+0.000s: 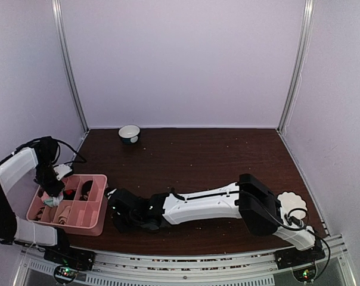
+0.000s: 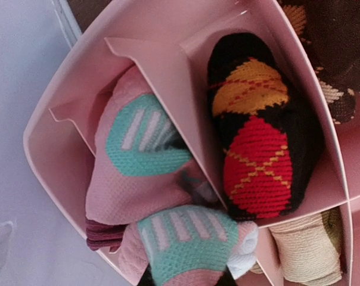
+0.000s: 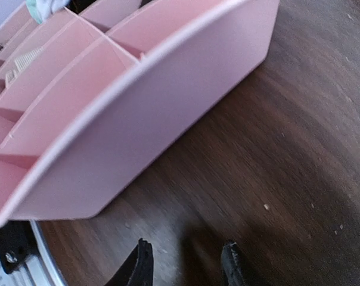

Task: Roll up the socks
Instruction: Move the storage box to the center of the board.

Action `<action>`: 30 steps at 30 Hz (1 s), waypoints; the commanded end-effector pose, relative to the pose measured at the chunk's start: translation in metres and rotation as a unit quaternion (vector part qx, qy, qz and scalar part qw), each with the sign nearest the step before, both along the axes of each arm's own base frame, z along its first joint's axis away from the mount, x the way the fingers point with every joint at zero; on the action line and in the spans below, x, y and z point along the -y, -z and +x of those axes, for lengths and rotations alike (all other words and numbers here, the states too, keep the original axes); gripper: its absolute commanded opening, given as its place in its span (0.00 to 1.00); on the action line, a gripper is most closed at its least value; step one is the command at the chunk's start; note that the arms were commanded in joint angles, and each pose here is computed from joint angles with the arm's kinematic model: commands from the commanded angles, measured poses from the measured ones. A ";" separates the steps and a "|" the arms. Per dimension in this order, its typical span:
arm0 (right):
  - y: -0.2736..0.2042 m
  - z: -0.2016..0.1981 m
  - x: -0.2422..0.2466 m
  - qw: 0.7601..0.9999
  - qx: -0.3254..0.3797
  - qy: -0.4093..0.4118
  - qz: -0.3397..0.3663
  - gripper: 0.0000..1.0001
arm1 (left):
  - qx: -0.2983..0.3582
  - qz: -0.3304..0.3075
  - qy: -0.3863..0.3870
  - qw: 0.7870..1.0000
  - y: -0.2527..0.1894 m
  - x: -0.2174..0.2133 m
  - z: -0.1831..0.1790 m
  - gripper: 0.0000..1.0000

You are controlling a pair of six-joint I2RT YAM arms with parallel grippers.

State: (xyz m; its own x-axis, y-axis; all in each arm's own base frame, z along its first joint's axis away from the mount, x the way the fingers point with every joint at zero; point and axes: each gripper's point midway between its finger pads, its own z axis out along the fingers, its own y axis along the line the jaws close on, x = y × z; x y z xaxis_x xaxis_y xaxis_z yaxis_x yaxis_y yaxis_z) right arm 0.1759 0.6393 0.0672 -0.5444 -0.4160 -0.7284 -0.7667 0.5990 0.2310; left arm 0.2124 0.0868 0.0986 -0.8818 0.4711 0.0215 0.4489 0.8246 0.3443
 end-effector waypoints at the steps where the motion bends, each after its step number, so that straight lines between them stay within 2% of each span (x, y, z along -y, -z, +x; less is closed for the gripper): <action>1: -0.055 0.024 0.023 0.997 0.008 0.052 0.064 0.39 | -0.013 -0.180 0.038 0.983 0.024 0.083 0.009 0.00; 5: -0.057 0.039 0.060 0.994 0.012 0.090 0.067 0.39 | -0.037 -0.177 0.087 0.980 0.030 0.108 0.010 0.00; 11: -0.060 0.058 0.121 0.986 0.018 0.147 0.077 0.38 | -0.039 -0.187 0.118 0.975 0.028 0.139 0.046 0.00; 19: -0.062 0.065 0.165 0.979 0.027 0.189 0.070 0.37 | -0.040 -0.213 0.183 0.959 0.009 0.220 0.082 0.00; 23: -0.065 0.066 0.180 0.976 0.029 0.202 0.074 0.37 | -0.057 -0.241 0.179 0.952 -0.017 0.237 0.081 0.00; 30: -0.072 0.068 0.192 0.973 0.030 0.212 0.083 0.37 | 0.004 -0.297 0.167 0.940 -0.087 0.243 0.064 0.00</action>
